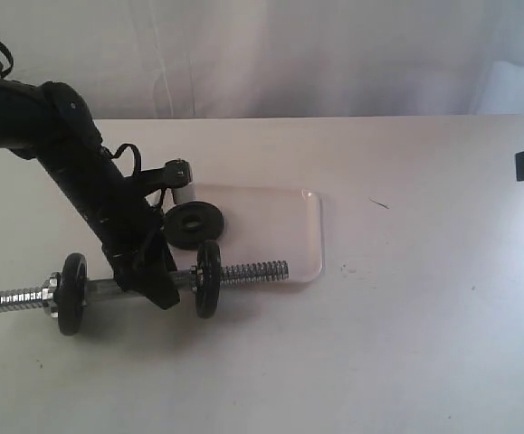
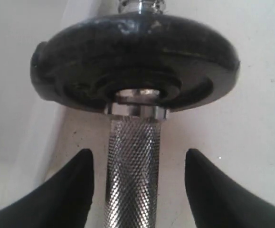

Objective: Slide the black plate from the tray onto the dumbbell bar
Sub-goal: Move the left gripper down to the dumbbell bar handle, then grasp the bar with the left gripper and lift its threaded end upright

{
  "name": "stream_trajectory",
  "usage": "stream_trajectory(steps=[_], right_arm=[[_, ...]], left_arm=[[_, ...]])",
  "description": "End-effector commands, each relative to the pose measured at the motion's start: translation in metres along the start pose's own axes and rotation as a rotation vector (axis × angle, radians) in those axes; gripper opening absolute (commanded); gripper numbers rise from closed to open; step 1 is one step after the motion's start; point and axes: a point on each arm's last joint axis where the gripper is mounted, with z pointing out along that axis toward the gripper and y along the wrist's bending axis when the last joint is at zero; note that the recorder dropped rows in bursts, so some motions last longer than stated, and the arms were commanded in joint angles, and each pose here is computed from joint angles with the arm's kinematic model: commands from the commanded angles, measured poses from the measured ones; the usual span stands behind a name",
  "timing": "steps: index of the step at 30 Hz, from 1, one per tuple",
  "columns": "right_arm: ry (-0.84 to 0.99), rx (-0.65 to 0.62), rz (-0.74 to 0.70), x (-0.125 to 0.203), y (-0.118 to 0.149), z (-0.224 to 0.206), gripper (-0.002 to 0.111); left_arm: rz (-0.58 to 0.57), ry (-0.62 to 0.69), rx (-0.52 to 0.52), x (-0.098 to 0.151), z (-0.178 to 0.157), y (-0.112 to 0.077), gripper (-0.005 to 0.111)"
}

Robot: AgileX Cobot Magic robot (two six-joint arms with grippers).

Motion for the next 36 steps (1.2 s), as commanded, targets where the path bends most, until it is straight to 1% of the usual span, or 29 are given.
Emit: stream_trajectory(steps=[1,3,5,12,16,18,21,24,26,28,31,32,33,36], right_arm=[[-0.010,0.004,-0.010,-0.002,-0.001,0.000,0.000],[-0.010,0.004,-0.010,-0.002,-0.001,0.000,0.000],[-0.008,0.004,-0.010,-0.002,-0.001,0.000,0.000],[-0.008,0.004,-0.010,-0.002,-0.001,0.000,0.000],[-0.008,0.004,-0.010,-0.002,-0.001,0.000,0.000],[-0.008,0.004,-0.010,-0.002,-0.001,0.000,0.000],[-0.008,0.004,-0.010,-0.002,-0.001,0.000,0.000],[-0.008,0.004,-0.010,-0.002,-0.001,0.000,0.000],[-0.008,0.004,-0.010,-0.002,-0.001,0.000,0.000],[-0.008,0.004,-0.010,-0.002,-0.001,0.000,0.000],[-0.010,0.004,-0.010,-0.002,-0.001,0.000,0.000],[-0.012,0.004,-0.010,-0.002,-0.001,0.000,0.000],[-0.012,0.004,-0.010,-0.002,-0.001,0.000,0.000],[-0.012,0.004,-0.010,-0.002,-0.001,0.000,0.000]], left_arm=[[0.032,0.013,0.001,-0.010,0.006,-0.007,0.060],[0.049,0.013,0.005,-0.016,0.010,-0.011,0.060],[0.052,0.024,0.000,-0.016,0.010,-0.011,0.060],[0.047,0.068,0.009,-0.009,0.020,-0.006,0.060],[0.038,0.069,0.006,-0.007,0.027,-0.002,0.060],[0.018,0.046,0.016,-0.009,0.030,-0.002,0.060],[0.018,0.046,0.029,-0.007,0.034,-0.001,0.060],[0.026,0.053,0.032,-0.006,0.035,0.000,0.056],[0.038,0.064,0.033,-0.005,0.035,0.000,0.050],[0.048,0.082,0.035,-0.004,0.035,-0.001,0.040],[0.066,0.122,0.052,0.000,0.035,-0.002,0.017],[0.072,0.134,0.056,0.001,0.034,-0.002,0.007],[0.081,0.147,0.056,0.002,0.034,-0.002,0.000],[0.086,0.155,0.056,0.003,0.034,-0.002,0.000]])
